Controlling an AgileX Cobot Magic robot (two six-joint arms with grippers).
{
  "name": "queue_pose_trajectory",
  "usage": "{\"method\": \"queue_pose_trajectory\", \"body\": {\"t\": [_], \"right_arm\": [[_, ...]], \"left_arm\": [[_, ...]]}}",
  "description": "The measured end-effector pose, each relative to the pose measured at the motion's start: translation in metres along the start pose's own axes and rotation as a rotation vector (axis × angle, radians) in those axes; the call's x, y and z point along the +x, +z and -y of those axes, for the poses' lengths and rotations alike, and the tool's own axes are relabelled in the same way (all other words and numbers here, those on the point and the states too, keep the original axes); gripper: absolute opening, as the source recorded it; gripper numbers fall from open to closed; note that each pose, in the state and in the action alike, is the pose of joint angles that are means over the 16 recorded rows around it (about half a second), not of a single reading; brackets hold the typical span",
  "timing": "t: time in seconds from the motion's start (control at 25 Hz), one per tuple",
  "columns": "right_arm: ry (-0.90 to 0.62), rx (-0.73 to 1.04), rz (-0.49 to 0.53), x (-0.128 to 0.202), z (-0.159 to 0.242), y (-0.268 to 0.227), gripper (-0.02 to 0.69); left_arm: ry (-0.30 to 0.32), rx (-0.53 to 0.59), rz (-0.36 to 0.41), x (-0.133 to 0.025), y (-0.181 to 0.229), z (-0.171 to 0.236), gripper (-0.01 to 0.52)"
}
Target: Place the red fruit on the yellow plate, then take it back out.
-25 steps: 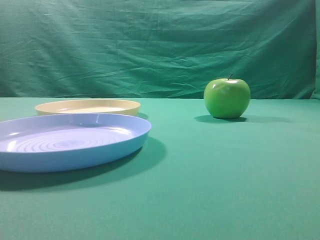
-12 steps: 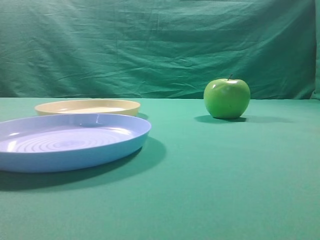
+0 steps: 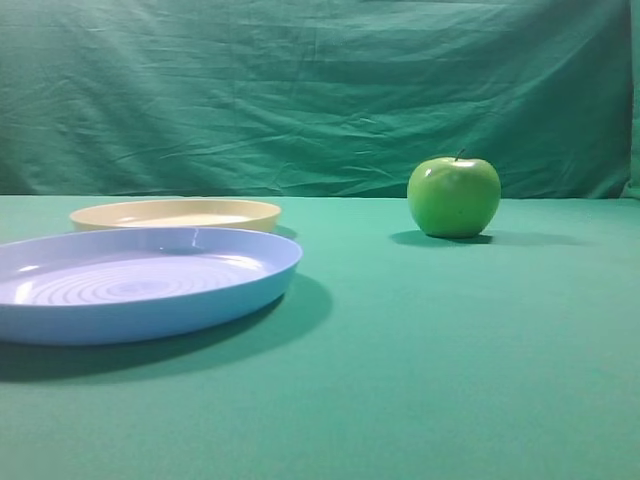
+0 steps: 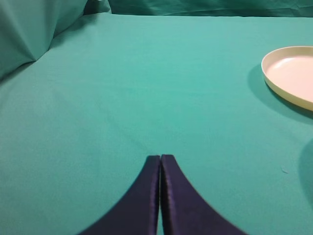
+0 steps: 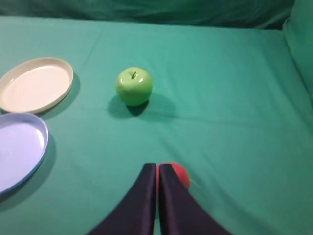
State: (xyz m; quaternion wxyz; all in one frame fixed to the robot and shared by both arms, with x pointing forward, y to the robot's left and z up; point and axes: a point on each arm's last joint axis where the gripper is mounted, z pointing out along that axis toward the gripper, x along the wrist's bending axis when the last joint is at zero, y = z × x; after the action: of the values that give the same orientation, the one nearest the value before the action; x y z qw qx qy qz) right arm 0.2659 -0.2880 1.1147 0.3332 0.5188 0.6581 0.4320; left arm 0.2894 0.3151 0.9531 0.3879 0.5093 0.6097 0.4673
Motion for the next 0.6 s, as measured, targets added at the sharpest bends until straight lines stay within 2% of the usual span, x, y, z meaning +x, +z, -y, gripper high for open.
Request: {"method": "queue_pose_trajectory", "body": {"t": [0.32,0.6], "right_arm": [[0.043,-0.136,0.117,-0.006,0.049,0.026,0.0],[0.067,-0.146,0.164,-0.011,0.098,0.06,0.0]], "left_arm": [[0.0,0.0,0.0,0.0,0.0,0.0,0.0],[0.001,0.0,0.0,0.0,0.0,0.0,0.0]]}}
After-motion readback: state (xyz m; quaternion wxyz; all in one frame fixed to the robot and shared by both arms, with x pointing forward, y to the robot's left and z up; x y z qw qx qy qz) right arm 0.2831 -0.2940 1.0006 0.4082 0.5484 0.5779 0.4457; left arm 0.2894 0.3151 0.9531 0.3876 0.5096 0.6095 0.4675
